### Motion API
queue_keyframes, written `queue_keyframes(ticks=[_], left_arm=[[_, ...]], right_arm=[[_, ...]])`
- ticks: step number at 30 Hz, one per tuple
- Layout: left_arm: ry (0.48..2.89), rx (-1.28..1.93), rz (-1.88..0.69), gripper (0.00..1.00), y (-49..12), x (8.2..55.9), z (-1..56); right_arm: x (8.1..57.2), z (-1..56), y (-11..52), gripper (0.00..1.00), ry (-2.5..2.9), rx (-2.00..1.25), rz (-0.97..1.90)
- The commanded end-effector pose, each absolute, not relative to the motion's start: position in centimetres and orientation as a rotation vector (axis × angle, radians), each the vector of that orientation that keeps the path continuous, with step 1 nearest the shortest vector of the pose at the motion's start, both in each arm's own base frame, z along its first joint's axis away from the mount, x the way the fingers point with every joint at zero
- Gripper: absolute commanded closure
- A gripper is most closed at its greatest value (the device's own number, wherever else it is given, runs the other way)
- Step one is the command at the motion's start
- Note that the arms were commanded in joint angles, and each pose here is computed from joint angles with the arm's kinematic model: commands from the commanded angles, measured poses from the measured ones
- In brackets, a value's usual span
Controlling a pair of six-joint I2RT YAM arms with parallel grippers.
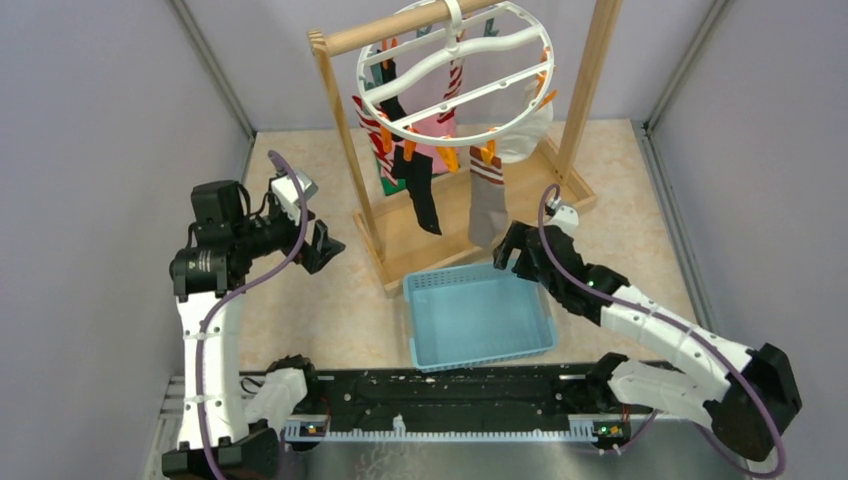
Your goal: Remove the socks clipped to the hanger
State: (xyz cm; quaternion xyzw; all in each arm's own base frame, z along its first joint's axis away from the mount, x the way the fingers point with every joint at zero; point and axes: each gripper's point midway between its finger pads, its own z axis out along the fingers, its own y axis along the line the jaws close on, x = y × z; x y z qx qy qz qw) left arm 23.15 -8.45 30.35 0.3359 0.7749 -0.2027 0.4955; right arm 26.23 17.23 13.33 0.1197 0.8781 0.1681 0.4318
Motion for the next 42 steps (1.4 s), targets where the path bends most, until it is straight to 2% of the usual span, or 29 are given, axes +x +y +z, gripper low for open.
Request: queue_keyframes(ticks=[1, 6, 15, 21, 34, 42], left_arm=[[1.860, 0.776, -0.521, 0.01, -8.9, 22.5, 32.2], [1.866, 0.768, -0.493, 0.01, -8.5, 22.9, 32.5], [1.894, 0.744, -0.444, 0.01, -7.8, 23.0, 32.4], [1.875, 0.743, -0.487, 0.01, -8.3, 23.2, 32.5], [1.841, 0.753, -0.642, 0.01, -10.2, 22.3, 33.7], [1.789, 0.761, -0.761, 0.01, -11.6, 22.3, 35.8]], right_arm=[[25.0, 18.2, 18.5, 0.11, 2.107, 0.216, 0.451], [22.7, 19.4, 20.8, 0.05, 2.112, 0.092, 0.431], [20.3, 21.5, 23.5, 0.04, 2.048, -0.078, 0.477], [19.2, 22.4, 24.3, 0.08, 2.069, -0.152, 0.495], [17.2, 25.8, 24.4, 0.08, 2.034, -0.184, 0.630], [16.3, 27.8, 27.2, 0.11, 2.034, -0.284, 0.744]])
